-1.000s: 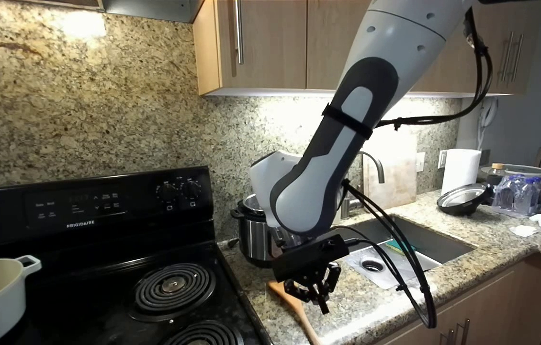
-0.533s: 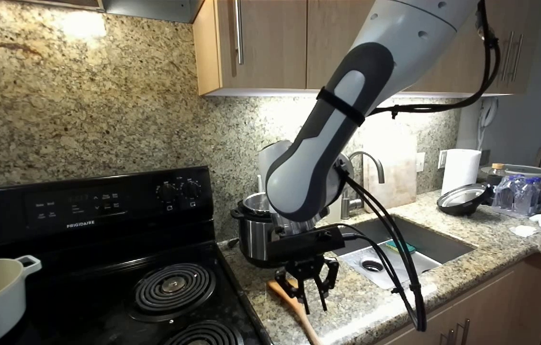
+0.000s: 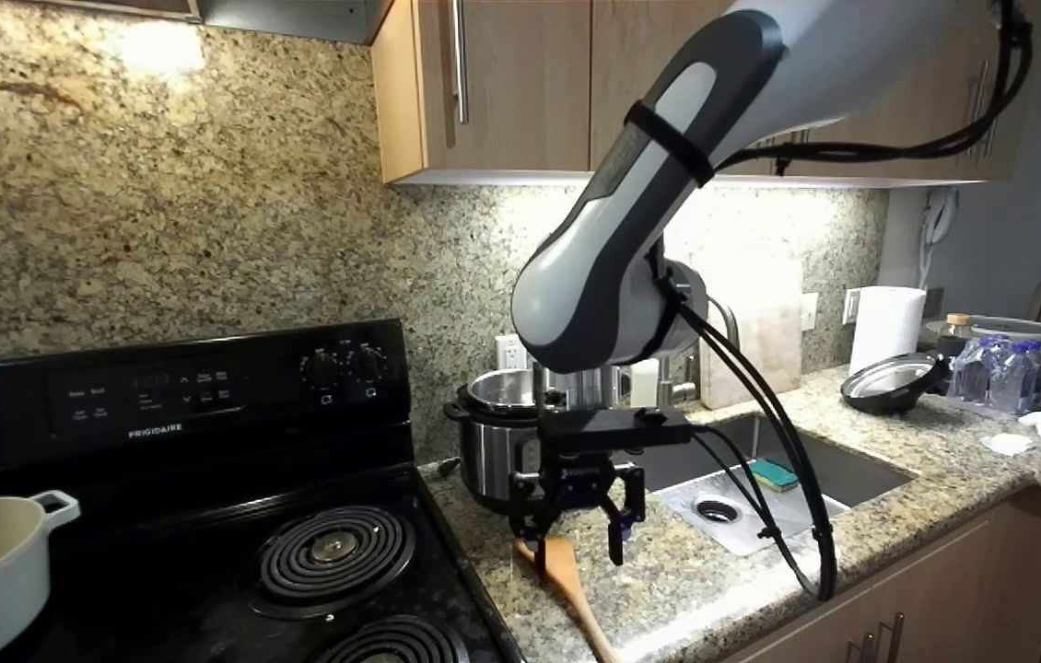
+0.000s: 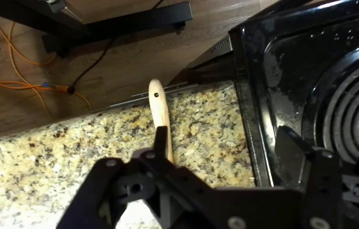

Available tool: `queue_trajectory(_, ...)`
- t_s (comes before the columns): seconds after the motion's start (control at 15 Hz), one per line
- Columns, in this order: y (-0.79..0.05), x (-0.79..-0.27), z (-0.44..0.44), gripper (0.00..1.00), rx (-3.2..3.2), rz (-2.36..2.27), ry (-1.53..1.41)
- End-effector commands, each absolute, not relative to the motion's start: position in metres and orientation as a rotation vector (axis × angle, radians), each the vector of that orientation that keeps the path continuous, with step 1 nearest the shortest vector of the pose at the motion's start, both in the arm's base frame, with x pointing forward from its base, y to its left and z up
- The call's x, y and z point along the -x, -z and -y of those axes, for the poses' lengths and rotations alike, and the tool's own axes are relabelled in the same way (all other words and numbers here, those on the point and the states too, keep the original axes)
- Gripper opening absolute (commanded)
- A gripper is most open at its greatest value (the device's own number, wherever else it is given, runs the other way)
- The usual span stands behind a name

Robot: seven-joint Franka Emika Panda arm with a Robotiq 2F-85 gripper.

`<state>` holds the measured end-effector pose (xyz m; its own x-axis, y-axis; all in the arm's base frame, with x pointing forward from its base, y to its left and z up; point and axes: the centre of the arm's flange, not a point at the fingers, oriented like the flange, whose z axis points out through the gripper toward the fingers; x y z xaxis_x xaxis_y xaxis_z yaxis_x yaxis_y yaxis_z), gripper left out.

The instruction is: Remove the wooden spoon from the cooker and put it on the counter

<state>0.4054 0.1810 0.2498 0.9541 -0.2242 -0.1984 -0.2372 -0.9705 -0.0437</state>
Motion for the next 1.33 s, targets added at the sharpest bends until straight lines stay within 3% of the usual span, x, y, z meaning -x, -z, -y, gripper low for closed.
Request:
queue_trajectory(0.0,-0.291,-0.386,-0.156,1.0,3.02,-0.055,-0.241)
queue_trajectory(0.47,-0.367,-0.402,-0.133,1.0,3.036,0.44,-0.127)
queue_trajectory(0.93,-0.393,-0.397,-0.11,1.0,2.889,0.643,-0.417)
queue_trajectory(1.27,-0.397,-0.398,-0.107,1.0,2.884,0.646,-0.434)
